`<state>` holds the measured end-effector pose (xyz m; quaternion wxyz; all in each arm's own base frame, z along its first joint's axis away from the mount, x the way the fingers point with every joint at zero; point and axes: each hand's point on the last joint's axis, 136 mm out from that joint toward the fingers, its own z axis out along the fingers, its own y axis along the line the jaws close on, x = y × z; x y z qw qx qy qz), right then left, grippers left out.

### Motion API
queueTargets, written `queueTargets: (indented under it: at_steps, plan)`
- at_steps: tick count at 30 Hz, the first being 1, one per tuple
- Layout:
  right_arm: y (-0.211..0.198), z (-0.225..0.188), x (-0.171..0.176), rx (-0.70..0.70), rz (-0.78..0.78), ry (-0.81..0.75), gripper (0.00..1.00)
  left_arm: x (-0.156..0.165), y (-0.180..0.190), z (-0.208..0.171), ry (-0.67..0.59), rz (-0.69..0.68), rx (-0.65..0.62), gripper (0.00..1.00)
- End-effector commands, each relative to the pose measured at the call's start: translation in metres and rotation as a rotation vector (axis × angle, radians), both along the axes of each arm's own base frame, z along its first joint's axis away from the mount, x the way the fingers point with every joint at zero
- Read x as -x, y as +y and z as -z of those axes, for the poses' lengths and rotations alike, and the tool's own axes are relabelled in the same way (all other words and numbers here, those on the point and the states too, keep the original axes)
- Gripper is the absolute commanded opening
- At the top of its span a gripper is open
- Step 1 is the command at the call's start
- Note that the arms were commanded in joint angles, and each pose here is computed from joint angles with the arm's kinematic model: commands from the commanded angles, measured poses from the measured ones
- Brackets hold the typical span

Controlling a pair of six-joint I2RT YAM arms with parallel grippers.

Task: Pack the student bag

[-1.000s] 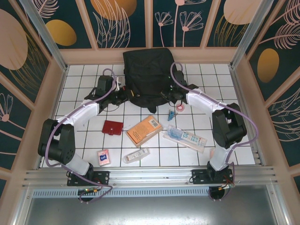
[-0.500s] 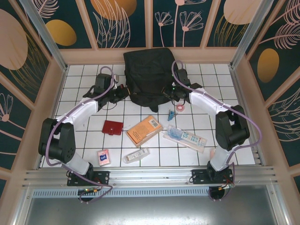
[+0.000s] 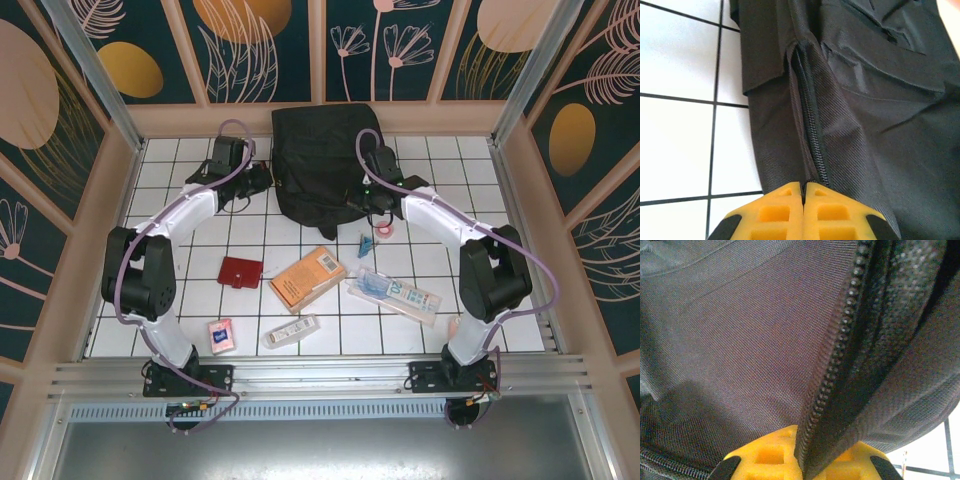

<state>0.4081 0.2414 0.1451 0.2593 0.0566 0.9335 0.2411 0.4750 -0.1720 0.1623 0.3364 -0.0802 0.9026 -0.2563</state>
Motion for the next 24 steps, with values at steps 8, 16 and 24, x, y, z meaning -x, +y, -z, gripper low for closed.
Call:
queueTargets:
  at_steps: [8, 16, 24]
  plan:
    - [-0.003, -0.007, 0.009, 0.059, -0.093, -0.04, 0.0, -0.046, 0.034, -0.013, -0.095, -0.121, -0.074, 0.0]
    - [0.02, -0.003, 0.028, 0.06, -0.22, -0.061, 0.0, -0.07, 0.025, -0.014, -0.105, -0.101, -0.04, 0.0]
    - [0.016, 0.003, 0.031, 0.095, -0.221, -0.063, 0.0, -0.079, 0.041, -0.012, -0.096, -0.147, -0.041, 0.0]
